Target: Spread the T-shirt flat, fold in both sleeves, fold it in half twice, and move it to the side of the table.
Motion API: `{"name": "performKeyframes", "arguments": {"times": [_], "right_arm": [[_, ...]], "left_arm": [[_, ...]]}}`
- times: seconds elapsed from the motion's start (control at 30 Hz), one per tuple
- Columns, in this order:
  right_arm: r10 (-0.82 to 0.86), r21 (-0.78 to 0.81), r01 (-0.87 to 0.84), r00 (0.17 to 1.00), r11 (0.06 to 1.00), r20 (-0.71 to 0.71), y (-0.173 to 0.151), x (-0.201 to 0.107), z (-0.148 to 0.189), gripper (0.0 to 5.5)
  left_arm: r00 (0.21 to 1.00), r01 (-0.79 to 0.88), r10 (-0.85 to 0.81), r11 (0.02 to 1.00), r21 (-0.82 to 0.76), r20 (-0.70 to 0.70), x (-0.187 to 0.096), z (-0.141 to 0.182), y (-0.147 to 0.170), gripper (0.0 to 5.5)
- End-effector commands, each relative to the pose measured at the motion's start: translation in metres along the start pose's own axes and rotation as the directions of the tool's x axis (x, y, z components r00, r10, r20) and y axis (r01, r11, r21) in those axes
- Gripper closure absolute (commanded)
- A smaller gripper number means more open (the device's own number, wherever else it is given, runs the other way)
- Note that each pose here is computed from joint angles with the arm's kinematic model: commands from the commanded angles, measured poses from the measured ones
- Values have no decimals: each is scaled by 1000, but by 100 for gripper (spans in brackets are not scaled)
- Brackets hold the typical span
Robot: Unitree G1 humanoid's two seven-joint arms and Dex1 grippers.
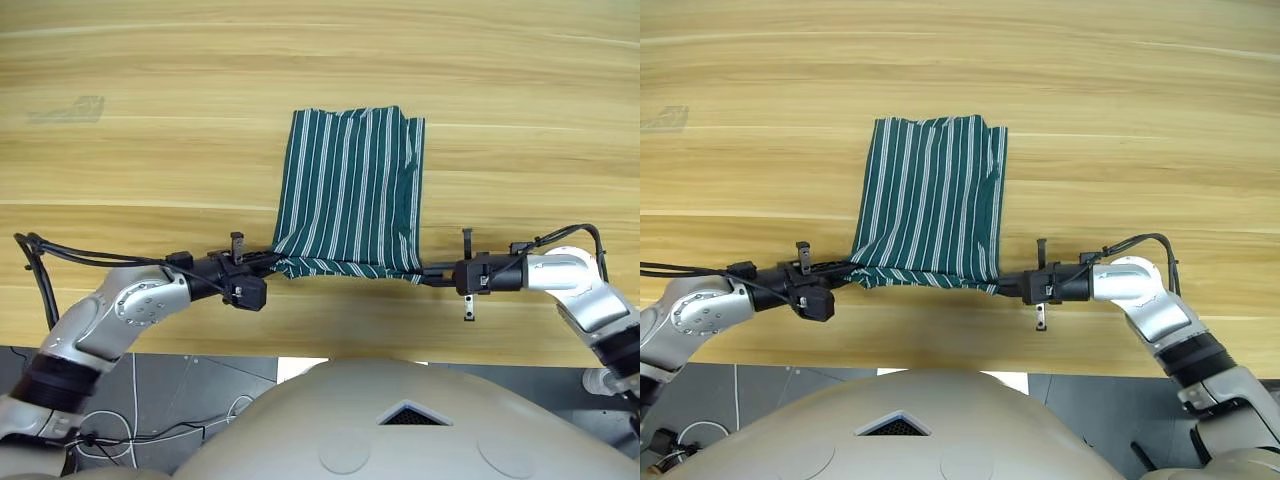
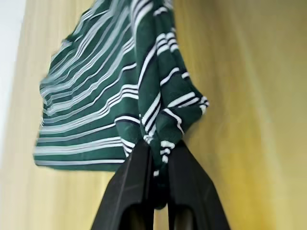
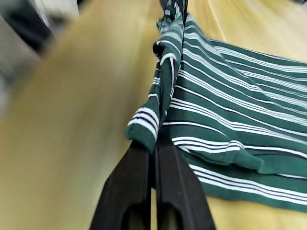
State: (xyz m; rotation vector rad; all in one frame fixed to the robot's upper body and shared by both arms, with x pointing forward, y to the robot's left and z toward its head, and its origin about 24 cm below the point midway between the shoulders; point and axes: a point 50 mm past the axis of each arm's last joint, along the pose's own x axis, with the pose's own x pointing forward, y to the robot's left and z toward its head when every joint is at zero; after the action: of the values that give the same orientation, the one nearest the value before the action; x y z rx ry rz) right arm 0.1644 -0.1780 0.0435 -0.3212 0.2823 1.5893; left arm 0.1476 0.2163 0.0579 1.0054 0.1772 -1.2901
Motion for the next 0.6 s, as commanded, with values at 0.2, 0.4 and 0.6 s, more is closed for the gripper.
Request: {"name": "performKeyframes", "arguments": {"times": [0.2, 0.4, 0.6], "right_arm": [[-12, 188, -5, 996, 982, 88, 11, -20, 22, 550], [-22, 203, 1, 995, 979, 99, 22, -20, 23, 550], [-78, 159, 56, 988, 986, 137, 11, -14, 28, 550]], "left_arm": [[975, 175, -128, 945, -277, 182, -37, 54, -4, 532], [921, 370, -309, 883, -289, 236, -35, 76, -38, 532], [958, 254, -209, 935, -245, 195, -22, 61, -16, 532]]}}
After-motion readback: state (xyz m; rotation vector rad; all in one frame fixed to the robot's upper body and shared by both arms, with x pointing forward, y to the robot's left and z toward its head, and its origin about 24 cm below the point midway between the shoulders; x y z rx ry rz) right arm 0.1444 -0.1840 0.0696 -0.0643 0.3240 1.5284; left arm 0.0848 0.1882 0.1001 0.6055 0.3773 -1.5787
